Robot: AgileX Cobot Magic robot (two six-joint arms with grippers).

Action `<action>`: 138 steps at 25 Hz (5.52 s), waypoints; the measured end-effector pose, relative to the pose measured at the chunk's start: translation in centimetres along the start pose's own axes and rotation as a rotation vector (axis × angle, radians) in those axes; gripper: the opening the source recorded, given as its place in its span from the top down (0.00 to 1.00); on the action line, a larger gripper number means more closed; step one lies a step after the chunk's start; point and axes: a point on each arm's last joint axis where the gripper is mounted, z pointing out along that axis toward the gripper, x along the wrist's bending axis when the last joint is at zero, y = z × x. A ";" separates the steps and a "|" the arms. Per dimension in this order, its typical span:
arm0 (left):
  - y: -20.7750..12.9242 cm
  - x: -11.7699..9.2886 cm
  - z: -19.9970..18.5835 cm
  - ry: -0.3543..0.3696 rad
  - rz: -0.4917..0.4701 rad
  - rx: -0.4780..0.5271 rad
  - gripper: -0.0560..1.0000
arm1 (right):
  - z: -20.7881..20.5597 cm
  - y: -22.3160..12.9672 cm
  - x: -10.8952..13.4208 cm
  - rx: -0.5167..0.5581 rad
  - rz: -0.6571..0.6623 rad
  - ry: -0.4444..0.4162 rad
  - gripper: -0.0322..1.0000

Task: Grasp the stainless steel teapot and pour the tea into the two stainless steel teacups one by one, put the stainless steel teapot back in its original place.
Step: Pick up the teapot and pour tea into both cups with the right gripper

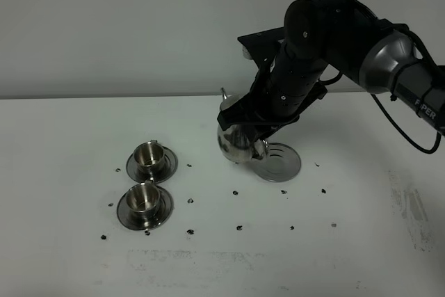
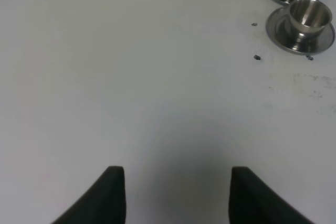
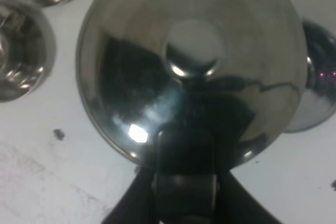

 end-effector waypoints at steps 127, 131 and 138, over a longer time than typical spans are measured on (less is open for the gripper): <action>0.0 0.0 0.0 0.000 0.000 0.000 0.51 | 7.2 -11.3 17.4 -0.063 -0.755 -0.671 0.78; 0.0 0.0 0.0 0.000 0.000 0.000 0.51 | 7.2 -11.6 17.9 -0.065 -0.770 -0.667 0.78; 0.0 0.0 0.0 0.000 0.000 0.000 0.51 | 7.1 -11.6 18.2 -0.074 -0.798 -0.671 0.78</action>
